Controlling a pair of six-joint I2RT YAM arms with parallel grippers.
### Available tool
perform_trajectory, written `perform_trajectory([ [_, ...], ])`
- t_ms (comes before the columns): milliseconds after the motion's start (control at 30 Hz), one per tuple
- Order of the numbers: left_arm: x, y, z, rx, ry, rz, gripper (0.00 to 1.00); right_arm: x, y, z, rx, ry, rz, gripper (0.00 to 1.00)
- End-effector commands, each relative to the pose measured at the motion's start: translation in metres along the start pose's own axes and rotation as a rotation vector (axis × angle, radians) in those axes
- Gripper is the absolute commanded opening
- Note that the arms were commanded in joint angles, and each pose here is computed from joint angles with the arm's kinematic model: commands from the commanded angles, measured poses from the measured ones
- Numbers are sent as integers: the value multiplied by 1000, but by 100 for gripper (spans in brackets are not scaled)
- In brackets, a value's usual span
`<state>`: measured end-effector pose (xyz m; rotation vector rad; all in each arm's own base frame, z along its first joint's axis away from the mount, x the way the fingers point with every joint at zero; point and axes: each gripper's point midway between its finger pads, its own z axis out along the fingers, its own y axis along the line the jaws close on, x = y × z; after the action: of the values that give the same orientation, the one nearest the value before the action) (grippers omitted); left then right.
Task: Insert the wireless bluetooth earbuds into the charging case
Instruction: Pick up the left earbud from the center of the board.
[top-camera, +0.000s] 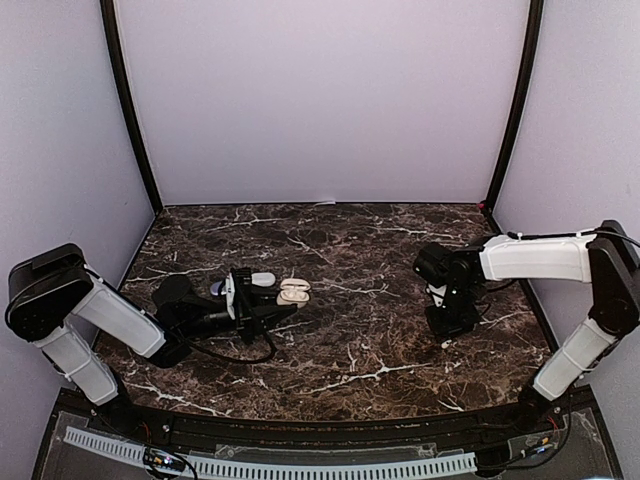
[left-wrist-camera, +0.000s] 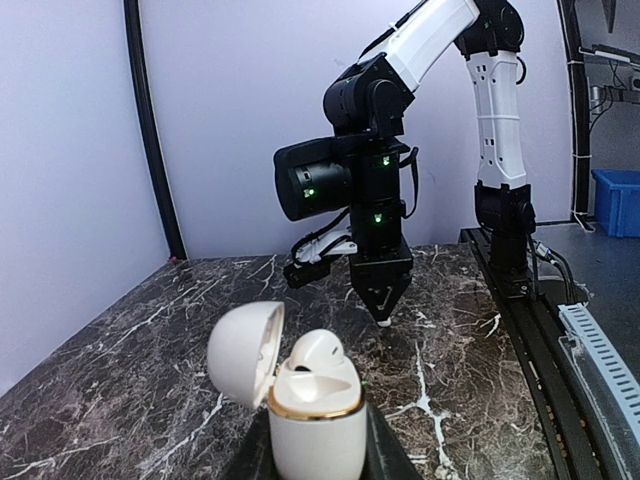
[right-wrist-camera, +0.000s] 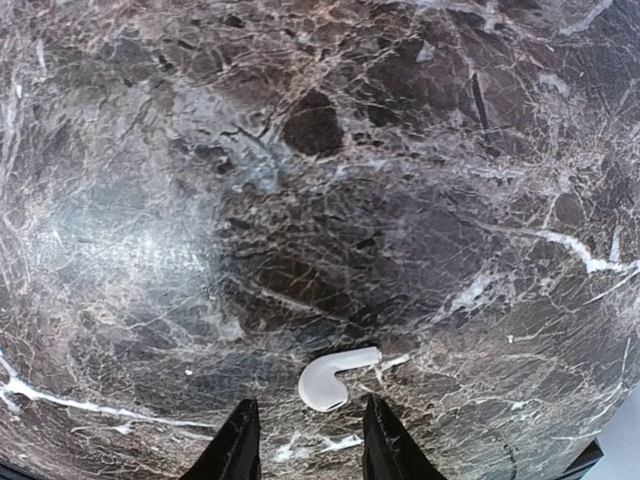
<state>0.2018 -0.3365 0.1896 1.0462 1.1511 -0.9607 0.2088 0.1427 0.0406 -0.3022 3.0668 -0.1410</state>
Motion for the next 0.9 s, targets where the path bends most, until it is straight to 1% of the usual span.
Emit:
perform_trajectory([
  [0,-9,-2,-5,7,-21,23,4,4,0,9,10,14,3,32],
  [267,-8,-2,-4,10,-20,19,4,10,-3,15,27,32,4,31],
  [667,-8,-1,-5,7,-17,20,4,7,1,18,10,20,2,27],
  [733,-8,-1,-5,5,-17,20,4,9,0,23,21,41,-2,26],
  [867,-7,-1,-6,0,-14,21,4,9,1,25,21,45,-5,24],
])
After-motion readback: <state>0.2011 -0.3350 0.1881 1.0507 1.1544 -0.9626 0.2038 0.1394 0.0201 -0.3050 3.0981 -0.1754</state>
